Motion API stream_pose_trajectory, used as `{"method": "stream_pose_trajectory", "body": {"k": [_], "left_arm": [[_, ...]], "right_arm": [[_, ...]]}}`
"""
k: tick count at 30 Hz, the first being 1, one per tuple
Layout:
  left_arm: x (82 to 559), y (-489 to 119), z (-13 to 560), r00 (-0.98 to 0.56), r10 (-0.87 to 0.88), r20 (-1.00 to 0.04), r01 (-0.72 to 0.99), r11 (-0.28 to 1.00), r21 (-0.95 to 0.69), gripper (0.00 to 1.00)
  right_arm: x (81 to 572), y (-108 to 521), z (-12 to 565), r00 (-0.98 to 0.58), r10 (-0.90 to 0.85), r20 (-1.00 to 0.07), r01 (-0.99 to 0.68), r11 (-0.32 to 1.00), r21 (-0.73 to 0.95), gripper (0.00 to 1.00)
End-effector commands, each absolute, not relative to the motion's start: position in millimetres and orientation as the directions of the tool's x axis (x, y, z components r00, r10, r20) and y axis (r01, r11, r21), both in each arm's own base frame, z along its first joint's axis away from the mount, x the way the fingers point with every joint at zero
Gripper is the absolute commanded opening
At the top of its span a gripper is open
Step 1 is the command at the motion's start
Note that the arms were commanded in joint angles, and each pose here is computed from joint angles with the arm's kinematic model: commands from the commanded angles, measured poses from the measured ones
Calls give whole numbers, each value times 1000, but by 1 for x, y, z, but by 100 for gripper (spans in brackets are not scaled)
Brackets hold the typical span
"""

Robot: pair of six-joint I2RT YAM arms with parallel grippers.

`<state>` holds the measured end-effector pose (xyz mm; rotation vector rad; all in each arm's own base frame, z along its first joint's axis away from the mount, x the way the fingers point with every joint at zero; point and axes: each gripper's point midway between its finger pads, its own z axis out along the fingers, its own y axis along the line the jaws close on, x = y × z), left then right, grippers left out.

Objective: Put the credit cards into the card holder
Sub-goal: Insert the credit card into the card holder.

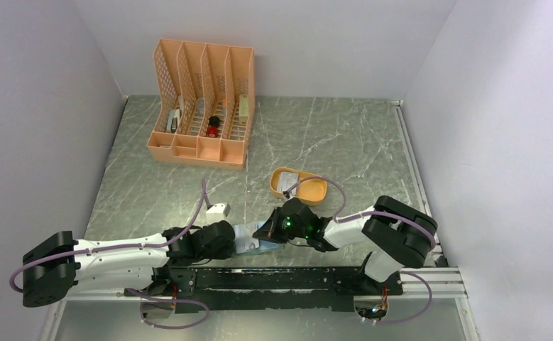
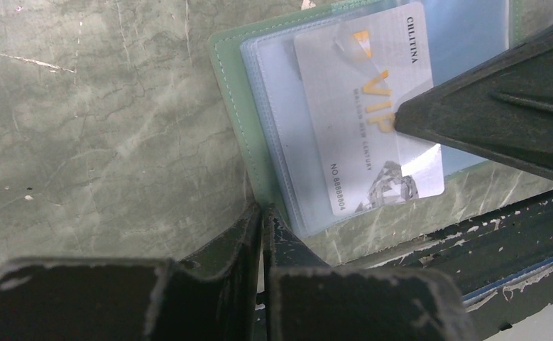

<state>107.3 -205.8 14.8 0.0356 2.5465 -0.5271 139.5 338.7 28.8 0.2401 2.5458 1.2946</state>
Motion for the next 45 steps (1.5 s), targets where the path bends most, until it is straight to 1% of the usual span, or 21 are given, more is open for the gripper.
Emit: {"method": "stream_pose_trajectory", "body": {"k": [1, 6, 10, 11, 13, 17, 18, 21, 26, 33, 45], "left_arm": [[103, -209, 12, -868, -75, -490, 134, 916, -377, 10], [103, -209, 12, -868, -77, -491, 132, 916, -378, 10], [104, -207, 13, -865, -77, -495, 130, 920, -370, 10], [105, -206, 14, -864, -80, -497, 128, 920, -370, 10], [105, -204, 14, -862, -82, -500, 125, 922, -366, 10], [106, -203, 15, -859, -87, -504, 121, 923, -366, 9], [106, -202, 15, -860, -87, -504, 120, 923, -365, 10], [106, -203, 16, -858, -87, -506, 121, 923, -365, 10], [108, -204, 17, -856, -81, -511, 126, 925, -358, 9], [109, -208, 19, -855, -76, -514, 135, 923, -361, 9], [110, -210, 19, -853, -68, -517, 141, 925, -354, 9]], "right_arm": [[125, 335, 9, -966, 208, -156, 13, 639, 769, 0], [119, 341, 9, -977, 158, -142, -11, 630, 776, 0], [118, 341, 14, -977, 142, -158, -34, 631, 775, 0], [119, 340, 15, -976, 139, -166, -40, 638, 769, 1], [121, 338, 17, -974, 139, -180, -47, 650, 758, 11], [123, 335, 20, -970, 138, -202, -59, 671, 739, 32], [124, 334, 21, -968, 138, -208, -62, 674, 736, 36], [125, 333, 22, -966, 138, -217, -66, 682, 729, 42], [126, 335, 27, -964, 132, -230, -84, 672, 736, 44], [121, 348, 31, -971, 75, -229, -129, 641, 756, 43], [116, 359, 32, -971, 19, -238, -169, 649, 742, 41]]}}
